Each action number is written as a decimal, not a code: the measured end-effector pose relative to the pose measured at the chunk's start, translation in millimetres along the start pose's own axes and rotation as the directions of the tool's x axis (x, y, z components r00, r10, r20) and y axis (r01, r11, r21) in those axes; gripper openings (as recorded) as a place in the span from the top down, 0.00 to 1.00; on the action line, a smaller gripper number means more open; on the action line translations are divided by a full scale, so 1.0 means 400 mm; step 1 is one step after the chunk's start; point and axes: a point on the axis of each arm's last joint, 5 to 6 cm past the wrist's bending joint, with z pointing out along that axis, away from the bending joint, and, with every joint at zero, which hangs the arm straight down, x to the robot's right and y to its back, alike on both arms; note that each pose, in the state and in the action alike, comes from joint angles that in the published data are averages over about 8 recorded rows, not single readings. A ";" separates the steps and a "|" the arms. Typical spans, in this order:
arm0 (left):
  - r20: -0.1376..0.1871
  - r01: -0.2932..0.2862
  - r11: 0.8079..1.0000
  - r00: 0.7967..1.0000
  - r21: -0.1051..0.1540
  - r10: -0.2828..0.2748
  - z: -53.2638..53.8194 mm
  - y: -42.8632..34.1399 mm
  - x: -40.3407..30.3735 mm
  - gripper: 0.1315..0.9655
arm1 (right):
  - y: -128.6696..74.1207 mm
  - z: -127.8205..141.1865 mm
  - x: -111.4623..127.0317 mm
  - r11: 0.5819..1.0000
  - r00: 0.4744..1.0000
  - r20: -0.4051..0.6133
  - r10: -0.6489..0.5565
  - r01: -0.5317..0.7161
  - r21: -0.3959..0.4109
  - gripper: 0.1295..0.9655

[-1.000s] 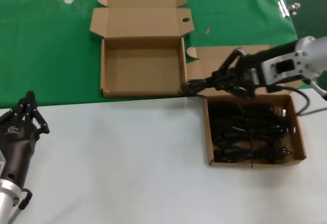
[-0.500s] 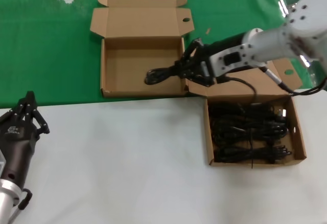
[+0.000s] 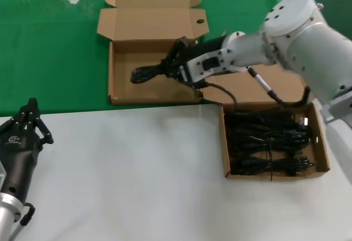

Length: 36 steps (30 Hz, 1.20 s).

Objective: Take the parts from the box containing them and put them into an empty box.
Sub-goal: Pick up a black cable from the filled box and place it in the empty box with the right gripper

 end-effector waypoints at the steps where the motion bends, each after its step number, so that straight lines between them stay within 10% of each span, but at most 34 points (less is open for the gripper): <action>1: 0.000 0.000 1.000 1.000 0.000 0.000 0.000 0.000 0.000 0.99 | -0.006 0.007 -0.001 1.000 1.000 -0.004 -0.001 0.000 -0.004 0.94; 36: 0.000 0.000 1.000 1.000 0.000 0.000 0.000 0.000 0.000 0.99 | -0.096 0.121 -0.080 0.988 0.993 -0.077 -0.084 0.073 -0.138 0.93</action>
